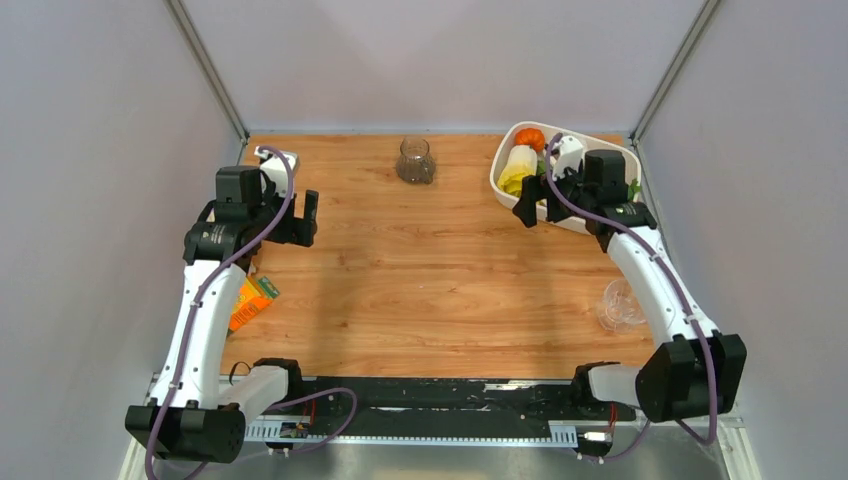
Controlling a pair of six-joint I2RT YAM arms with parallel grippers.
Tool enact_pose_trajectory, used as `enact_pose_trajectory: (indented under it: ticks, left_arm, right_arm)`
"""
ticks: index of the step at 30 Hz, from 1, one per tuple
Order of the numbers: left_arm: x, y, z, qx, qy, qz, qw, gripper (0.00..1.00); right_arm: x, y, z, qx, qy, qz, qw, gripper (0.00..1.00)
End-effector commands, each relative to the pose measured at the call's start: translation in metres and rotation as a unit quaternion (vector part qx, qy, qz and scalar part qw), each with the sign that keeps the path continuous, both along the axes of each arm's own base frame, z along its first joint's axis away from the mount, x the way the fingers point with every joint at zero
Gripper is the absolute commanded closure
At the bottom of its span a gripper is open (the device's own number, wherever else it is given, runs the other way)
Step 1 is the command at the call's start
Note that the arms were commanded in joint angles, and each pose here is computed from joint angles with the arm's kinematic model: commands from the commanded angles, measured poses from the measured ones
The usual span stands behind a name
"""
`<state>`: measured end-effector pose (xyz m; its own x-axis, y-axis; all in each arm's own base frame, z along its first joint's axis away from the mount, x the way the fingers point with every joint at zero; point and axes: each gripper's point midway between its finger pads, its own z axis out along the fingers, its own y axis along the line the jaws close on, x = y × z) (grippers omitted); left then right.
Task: Place the coffee filter in the dripper
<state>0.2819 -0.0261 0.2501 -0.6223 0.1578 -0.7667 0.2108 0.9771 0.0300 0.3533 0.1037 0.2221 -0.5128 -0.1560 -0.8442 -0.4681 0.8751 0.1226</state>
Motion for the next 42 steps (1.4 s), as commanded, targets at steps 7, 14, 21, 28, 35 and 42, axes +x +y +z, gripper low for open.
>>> enact_pose_trajectory:
  ticks: [7, 14, 21, 28, 35, 42]
  left_arm:
    - [0.007, -0.001, 0.036, -0.011, -0.064, 0.004, 0.998, 0.00]
    - [0.001, -0.012, 0.060, -0.047, -0.104, -0.008, 0.993, 0.00]
    - [0.005, -0.017, 0.057, -0.067, -0.093, -0.005, 0.993, 0.00]
    - [0.009, -0.016, 0.048, -0.067, -0.082, 0.000, 0.994, 0.00]
    - [0.011, -0.014, 0.038, -0.065, -0.070, 0.011, 0.995, 0.00]
    - [0.010, -0.020, 0.036, -0.080, -0.062, 0.003, 0.995, 0.00]
  right_arm:
    - [0.061, 0.085, 0.019, -0.012, -0.026, 0.068, 0.997, 0.00]
    - [0.110, 0.143, -0.011, -0.037, -0.016, 0.090, 0.995, 0.00]
    - [0.147, 0.176, -0.050, -0.046, 0.002, 0.101, 0.994, 0.00]
    - [0.177, 0.201, -0.087, -0.040, 0.016, 0.094, 0.995, 0.05]
    - [0.204, 0.223, -0.111, -0.057, -0.003, 0.076, 0.996, 0.14]
    - [0.222, 0.228, -0.125, -0.051, -0.011, 0.049, 0.997, 0.36]
